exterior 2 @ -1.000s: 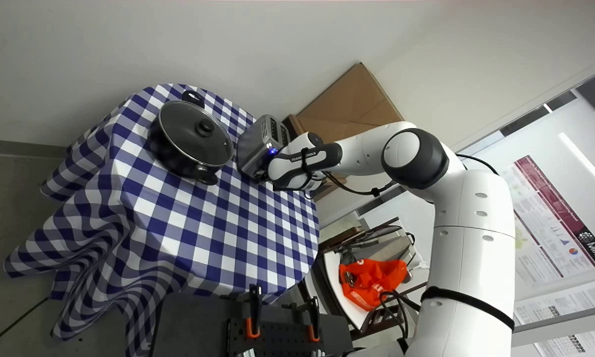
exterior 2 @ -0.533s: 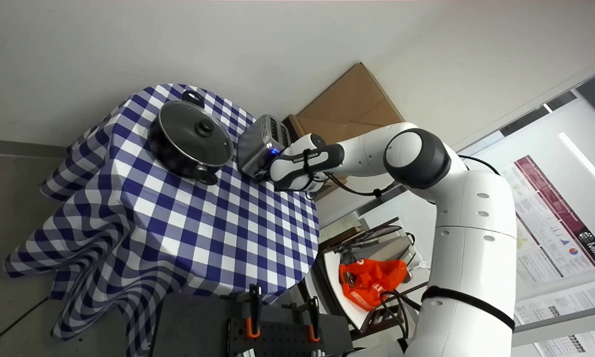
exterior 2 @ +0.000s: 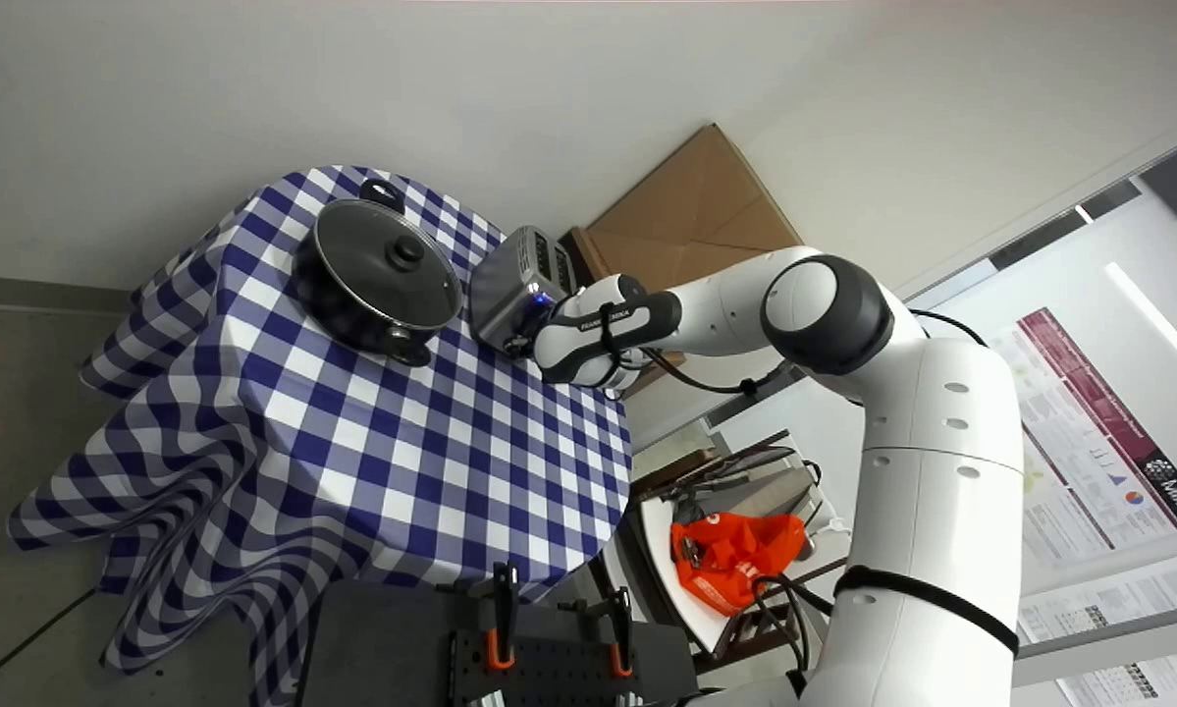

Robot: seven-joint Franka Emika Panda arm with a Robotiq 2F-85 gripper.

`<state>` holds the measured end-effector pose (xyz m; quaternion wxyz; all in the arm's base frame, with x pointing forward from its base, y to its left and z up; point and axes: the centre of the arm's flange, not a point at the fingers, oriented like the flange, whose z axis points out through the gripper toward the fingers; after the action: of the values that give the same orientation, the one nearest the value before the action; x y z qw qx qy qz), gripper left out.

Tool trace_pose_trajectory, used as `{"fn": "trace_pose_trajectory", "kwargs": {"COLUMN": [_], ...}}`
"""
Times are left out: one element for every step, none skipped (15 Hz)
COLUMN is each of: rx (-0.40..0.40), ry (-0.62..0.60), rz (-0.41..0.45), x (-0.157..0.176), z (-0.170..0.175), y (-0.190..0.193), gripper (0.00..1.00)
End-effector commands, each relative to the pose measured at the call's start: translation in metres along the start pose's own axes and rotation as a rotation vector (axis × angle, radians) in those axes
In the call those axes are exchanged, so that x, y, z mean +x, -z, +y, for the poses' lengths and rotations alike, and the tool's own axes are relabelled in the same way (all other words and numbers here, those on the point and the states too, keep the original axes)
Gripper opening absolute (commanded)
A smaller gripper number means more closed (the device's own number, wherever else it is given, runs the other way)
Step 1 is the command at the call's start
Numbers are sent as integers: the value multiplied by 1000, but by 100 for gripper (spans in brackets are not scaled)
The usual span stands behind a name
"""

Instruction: Press a button on the toaster

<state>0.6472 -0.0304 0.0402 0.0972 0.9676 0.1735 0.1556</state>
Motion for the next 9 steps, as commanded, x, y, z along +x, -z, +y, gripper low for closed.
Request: {"fn": "trace_pose_trajectory", "kwargs": {"rx": [5,5,6,5,4,4,2,6,10], "ry": [5,4,3,1,0,0,0,3,7], "rz": [60,64,67,69,72,68,64,52,42], "x": [2,2,3,4,5,6,6,5,5], "z": [6,7,9,11,13,15,16,17,17], "y": [22,24,25,27,29,29,29,28,28], "gripper": [0,0,0,0,0,0,0,0,0]}}
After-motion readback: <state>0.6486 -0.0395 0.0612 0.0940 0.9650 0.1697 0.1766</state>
